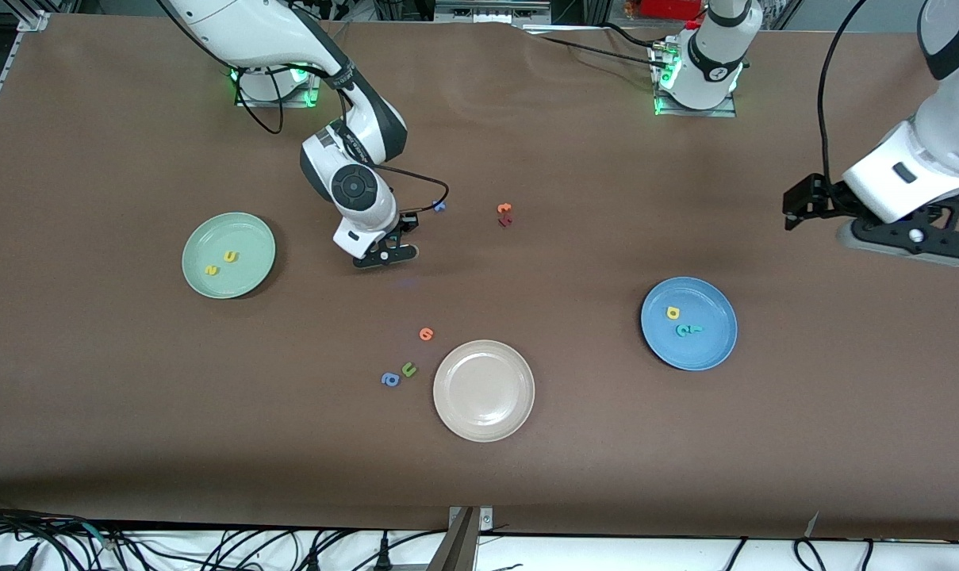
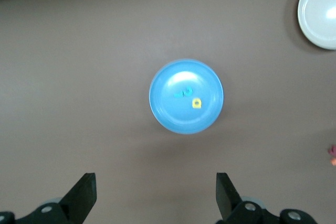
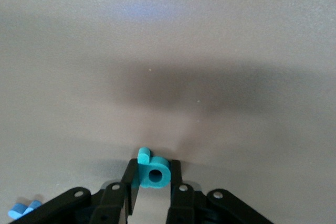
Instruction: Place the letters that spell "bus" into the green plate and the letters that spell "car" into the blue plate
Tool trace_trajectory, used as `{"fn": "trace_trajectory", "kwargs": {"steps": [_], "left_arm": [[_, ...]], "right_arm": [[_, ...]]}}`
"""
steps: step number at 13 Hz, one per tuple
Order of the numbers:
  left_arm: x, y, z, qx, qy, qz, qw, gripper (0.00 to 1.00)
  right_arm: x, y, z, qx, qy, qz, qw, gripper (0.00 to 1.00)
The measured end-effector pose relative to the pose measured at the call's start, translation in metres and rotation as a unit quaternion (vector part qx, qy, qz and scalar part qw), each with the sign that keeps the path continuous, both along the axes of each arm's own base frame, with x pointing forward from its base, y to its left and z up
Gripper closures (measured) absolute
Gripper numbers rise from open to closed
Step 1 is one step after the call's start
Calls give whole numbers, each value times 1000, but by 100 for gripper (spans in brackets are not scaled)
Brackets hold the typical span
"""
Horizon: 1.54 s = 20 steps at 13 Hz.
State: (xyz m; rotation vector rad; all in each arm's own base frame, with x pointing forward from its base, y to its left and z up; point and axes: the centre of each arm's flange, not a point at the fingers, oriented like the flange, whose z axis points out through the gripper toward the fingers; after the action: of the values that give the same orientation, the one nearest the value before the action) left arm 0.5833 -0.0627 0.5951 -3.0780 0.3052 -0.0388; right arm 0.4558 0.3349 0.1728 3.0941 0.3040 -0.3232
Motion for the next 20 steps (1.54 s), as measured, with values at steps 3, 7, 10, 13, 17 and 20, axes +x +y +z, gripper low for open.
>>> {"fn": "trace_trajectory", "kwargs": {"steps": [3, 7, 10, 13, 17, 20], "left_arm": [[-28, -5, 15, -44, -3, 26, 999, 0], [-33, 19, 10, -44, 17, 62, 997, 0], [-37, 17, 7, -38, 31, 60, 997, 0], [-41, 9, 8, -36, 41, 53, 997, 0], [-41, 8, 8, -35, 41, 52, 997, 0], [-40, 16, 9, -36, 40, 59, 997, 0]], "right_arm": [[28, -29, 26, -25, 2, -29, 999, 72], [68, -109, 97, -63, 17, -64, 996, 72], [83, -191, 100, -76, 46, -64, 994, 72], [72, -265, 68, -75, 71, -51, 993, 72], [47, -286, 29, -73, 72, -42, 994, 72], [48, -286, 28, -73, 70, -42, 994, 55]]}}
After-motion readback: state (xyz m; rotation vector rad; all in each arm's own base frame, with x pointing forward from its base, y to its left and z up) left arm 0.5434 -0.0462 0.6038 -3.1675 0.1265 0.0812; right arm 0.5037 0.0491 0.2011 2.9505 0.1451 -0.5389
